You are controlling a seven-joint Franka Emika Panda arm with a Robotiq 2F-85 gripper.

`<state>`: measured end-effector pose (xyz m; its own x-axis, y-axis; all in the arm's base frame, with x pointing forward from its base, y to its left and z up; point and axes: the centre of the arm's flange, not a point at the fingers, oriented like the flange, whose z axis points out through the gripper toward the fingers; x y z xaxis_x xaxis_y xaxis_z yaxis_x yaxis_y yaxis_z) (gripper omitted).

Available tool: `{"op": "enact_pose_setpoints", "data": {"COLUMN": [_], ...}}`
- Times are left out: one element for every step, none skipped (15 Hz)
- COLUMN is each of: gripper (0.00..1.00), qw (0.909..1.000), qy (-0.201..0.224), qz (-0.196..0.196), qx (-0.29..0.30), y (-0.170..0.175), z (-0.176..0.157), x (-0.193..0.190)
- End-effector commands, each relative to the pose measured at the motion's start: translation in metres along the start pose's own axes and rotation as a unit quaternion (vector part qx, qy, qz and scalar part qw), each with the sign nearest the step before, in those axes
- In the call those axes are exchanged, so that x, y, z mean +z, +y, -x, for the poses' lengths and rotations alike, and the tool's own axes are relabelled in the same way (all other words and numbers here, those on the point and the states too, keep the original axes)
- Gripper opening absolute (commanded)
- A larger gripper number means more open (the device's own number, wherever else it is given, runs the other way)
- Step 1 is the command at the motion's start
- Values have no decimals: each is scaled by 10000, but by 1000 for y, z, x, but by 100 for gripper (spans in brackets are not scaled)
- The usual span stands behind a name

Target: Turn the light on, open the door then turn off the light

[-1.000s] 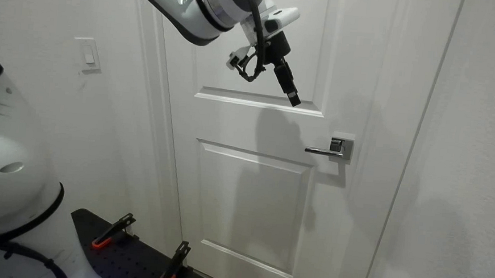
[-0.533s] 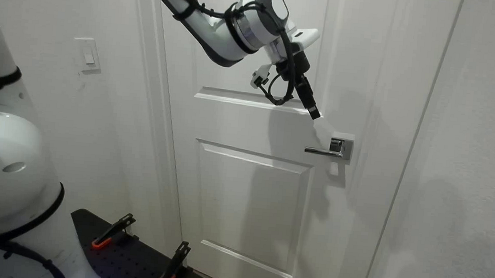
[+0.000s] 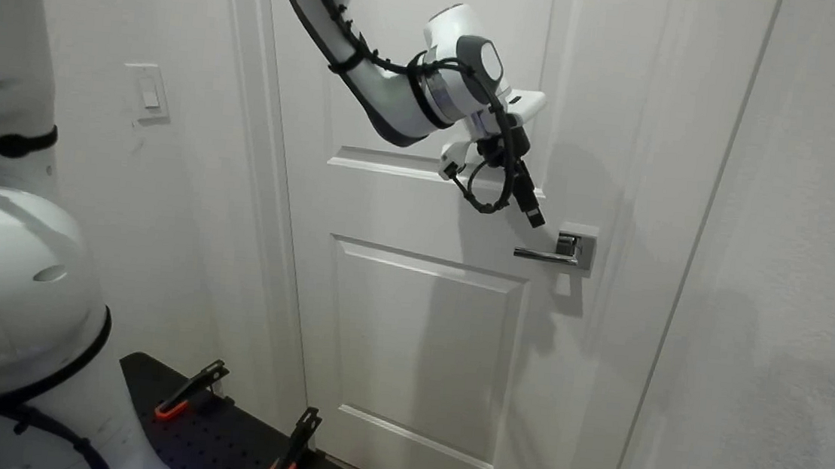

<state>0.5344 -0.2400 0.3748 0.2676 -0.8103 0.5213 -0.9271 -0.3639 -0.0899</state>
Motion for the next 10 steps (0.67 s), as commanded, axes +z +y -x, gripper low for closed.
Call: {"op": "enact_pose_setpoints", "data": {"gripper": [100,100,100,100,100,100,100,100,100,100], "qw": [10000,10000,10000,10000,9999,9999,9999,9998,9998,9998], "qy": [73,66,59,53,55,57,51,40,35,30], "qz": [-9,5,21,36,59,85,121,163,180,207], "qx": [42,35,60,64,61,87,92,87,82,73], "y": [-16,-18,-19,-19,-20,-20,-19,-18,-17,-17], "z": [7,9,11,14,16,17,18,19,20,22], "x": [26,33,39,44,50,55,60,65,70,76]}}
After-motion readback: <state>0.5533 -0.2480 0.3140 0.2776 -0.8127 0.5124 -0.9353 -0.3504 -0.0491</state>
